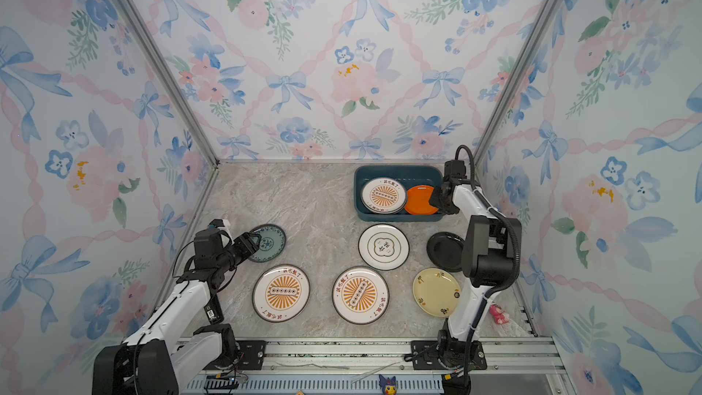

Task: Place the plates into the plastic bin on the countertop
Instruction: Place the plate in the plastic bin, then pick up the plate from the middle-left of the table.

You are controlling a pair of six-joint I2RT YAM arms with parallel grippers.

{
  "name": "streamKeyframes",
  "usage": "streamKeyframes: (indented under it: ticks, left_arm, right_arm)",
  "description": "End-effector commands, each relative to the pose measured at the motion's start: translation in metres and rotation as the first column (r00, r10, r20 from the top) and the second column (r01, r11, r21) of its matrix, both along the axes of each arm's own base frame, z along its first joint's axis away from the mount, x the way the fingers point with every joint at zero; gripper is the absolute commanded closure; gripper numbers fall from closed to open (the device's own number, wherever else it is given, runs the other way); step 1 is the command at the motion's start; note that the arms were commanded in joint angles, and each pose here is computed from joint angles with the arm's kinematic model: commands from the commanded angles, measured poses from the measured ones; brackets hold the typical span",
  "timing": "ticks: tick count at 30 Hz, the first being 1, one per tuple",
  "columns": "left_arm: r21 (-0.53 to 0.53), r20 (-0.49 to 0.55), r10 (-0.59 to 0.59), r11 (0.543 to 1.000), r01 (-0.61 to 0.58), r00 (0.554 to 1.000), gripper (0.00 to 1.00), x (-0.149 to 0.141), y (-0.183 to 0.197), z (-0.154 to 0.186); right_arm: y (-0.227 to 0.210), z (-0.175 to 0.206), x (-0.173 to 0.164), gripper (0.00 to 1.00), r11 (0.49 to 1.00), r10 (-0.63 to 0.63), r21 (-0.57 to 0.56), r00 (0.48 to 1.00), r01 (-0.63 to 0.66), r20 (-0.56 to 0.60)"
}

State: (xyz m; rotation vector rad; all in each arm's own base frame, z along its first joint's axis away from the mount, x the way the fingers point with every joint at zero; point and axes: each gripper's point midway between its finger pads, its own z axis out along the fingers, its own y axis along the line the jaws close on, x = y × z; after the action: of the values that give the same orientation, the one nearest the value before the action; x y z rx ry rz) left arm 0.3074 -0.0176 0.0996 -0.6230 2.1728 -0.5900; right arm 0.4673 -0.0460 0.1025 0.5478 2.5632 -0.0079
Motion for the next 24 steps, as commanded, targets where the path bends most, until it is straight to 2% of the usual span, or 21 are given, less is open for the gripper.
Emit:
streamKeyframes:
  ticks: [1,6,14,24]
  left_arm:
    - [-0.008,0.002,0.008,1.0,-0.008,1.0,0.35,0.0,0.002,0.0]
    - [-0.001,-0.013,0.014,1.0,-0.014,1.0,0.35,-0.001,0.003,-0.004]
    - [0.007,-0.058,0.037,0.999,-0.037,0.998,0.35,-0.003,0.007,-0.014]
    - [-0.001,-0.141,0.056,0.998,-0.056,0.988,0.35,-0.018,0.008,-0.041]
  right_arm:
    - [-0.004,0.042,-0.005,0.54,0.995,0.008,-0.104,0.999,-0.003,0.048]
    - [0.007,0.066,-0.007,0.54,0.992,0.033,-0.122,0.995,-0.021,0.094]
    - [0.049,0.104,-0.019,0.52,0.99,0.134,-0.062,0.971,-0.124,0.198]
    - [0.093,0.105,-0.053,0.5,0.974,0.226,-0.031,0.947,-0.225,0.229]
